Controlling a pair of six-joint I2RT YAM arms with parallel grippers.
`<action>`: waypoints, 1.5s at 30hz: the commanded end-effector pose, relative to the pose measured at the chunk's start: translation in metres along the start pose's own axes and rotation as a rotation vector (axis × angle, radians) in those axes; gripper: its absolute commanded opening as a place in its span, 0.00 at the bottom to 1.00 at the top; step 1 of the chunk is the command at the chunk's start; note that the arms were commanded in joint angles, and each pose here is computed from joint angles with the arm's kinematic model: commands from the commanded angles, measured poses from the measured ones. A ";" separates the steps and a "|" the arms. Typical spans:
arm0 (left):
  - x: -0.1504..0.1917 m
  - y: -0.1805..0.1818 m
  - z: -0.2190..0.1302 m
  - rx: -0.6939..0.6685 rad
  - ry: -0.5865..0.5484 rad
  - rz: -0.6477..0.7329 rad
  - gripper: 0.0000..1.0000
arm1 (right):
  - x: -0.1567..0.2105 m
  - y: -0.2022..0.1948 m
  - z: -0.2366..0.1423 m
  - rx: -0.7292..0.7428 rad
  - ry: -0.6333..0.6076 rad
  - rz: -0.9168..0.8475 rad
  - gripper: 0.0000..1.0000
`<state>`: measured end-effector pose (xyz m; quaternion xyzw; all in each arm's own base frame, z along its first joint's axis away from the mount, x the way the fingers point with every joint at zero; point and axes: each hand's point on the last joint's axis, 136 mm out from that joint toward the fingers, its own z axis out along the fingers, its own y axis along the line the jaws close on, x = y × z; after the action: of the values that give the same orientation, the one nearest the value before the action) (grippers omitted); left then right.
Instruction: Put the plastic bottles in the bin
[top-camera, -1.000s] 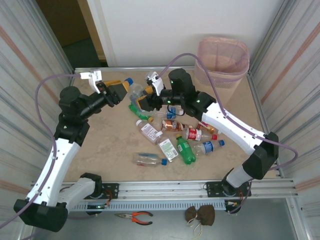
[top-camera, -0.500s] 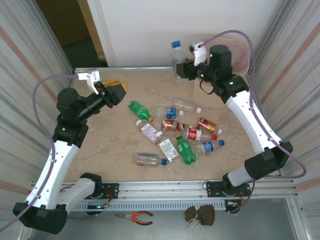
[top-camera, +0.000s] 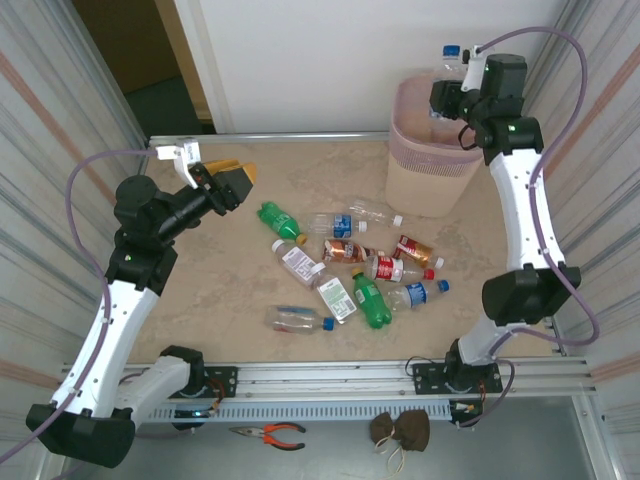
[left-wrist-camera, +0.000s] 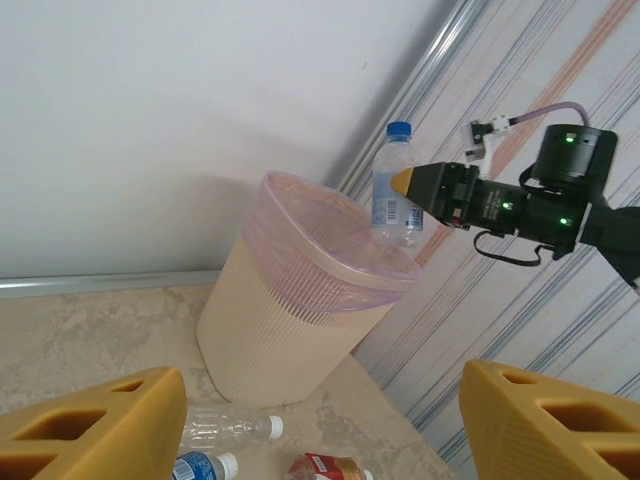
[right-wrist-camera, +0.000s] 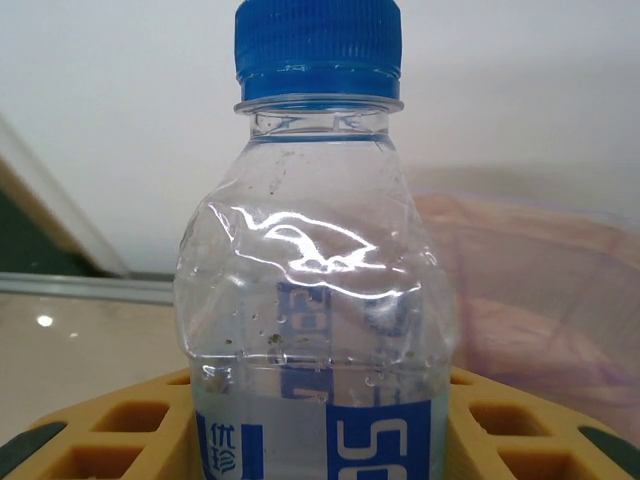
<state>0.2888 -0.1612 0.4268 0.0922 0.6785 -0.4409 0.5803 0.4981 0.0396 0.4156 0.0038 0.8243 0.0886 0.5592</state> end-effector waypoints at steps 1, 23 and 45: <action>0.000 0.001 -0.003 -0.007 -0.006 0.017 0.73 | 0.022 -0.032 0.019 0.123 0.105 0.031 0.46; 0.007 0.012 -0.001 -0.043 0.012 0.026 0.72 | 0.161 -0.119 0.096 0.319 0.641 0.021 0.48; 0.007 0.013 -0.004 -0.058 0.011 0.036 0.73 | 0.220 -0.153 0.119 0.427 0.794 -0.052 0.80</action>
<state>0.2939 -0.1584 0.4127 0.0875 0.6937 -0.4221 0.5771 0.5460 -0.0611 0.1423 0.0614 0.9751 -0.0835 0.1963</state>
